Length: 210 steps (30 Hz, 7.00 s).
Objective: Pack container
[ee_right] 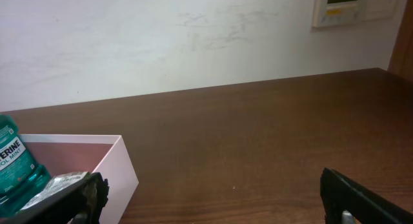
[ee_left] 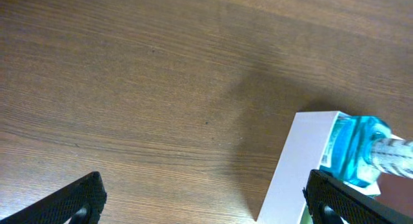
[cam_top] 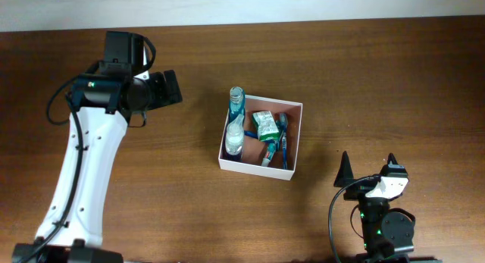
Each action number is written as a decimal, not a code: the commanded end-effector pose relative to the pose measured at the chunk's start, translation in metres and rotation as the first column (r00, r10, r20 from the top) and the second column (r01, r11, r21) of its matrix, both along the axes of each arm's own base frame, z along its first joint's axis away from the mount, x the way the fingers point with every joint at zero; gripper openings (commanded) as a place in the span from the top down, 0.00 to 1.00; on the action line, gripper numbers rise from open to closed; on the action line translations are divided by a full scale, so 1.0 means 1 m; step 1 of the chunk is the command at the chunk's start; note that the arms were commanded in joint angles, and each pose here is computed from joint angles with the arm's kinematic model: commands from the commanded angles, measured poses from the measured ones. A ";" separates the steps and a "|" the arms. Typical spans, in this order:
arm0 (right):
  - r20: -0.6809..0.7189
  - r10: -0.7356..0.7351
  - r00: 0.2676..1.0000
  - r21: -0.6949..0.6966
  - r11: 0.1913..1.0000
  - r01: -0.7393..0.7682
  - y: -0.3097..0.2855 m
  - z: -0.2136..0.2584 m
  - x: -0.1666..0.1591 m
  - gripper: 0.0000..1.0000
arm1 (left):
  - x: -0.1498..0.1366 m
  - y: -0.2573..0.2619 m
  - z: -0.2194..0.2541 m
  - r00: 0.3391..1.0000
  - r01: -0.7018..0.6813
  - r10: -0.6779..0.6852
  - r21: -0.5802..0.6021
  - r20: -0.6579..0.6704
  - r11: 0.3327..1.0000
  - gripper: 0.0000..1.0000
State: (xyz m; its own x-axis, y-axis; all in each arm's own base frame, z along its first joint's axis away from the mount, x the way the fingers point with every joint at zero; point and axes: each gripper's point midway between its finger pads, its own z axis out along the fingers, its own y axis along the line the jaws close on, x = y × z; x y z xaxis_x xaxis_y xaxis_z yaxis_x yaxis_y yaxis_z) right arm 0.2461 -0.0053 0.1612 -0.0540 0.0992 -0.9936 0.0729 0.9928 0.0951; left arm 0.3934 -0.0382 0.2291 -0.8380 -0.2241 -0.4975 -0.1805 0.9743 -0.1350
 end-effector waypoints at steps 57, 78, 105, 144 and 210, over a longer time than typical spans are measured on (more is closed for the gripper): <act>-0.004 0.002 1.000 0.000 1.000 -0.002 0.000 -0.002 0.000 0.02 | -0.160 0.028 -0.051 0.620 -0.007 0.063 -0.074 0.782 0.997 0.01; -0.003 0.003 1.000 0.001 1.000 -0.003 0.000 -0.002 0.000 0.02 | -0.151 0.038 -0.073 0.615 -0.013 -0.193 0.254 0.764 0.967 0.01; -0.003 0.002 1.000 0.000 1.000 -0.002 0.000 -0.002 0.000 0.02 | -0.151 0.038 -0.073 0.616 -0.015 -0.191 0.253 0.765 0.967 0.01; -0.003 0.002 1.000 0.000 1.000 -0.002 0.000 -0.002 0.000 0.02 | -0.151 0.038 -0.073 0.616 -0.015 -0.191 0.253 0.765 0.967 0.01; -0.003 0.002 1.000 0.000 1.000 -0.002 0.000 -0.002 0.000 0.02 | -0.151 0.038 -0.073 0.616 -0.015 -0.191 0.253 0.765 0.967 0.01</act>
State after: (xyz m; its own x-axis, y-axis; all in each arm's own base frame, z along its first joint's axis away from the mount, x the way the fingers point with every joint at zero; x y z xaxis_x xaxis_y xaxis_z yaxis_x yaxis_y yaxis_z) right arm 0.2461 -0.0046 0.1610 -0.0552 0.0991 -0.9935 0.0688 0.9931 0.0953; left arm 0.2418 -0.0028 0.1592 -0.1221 0.0084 -0.9925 -0.0062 0.9999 0.0092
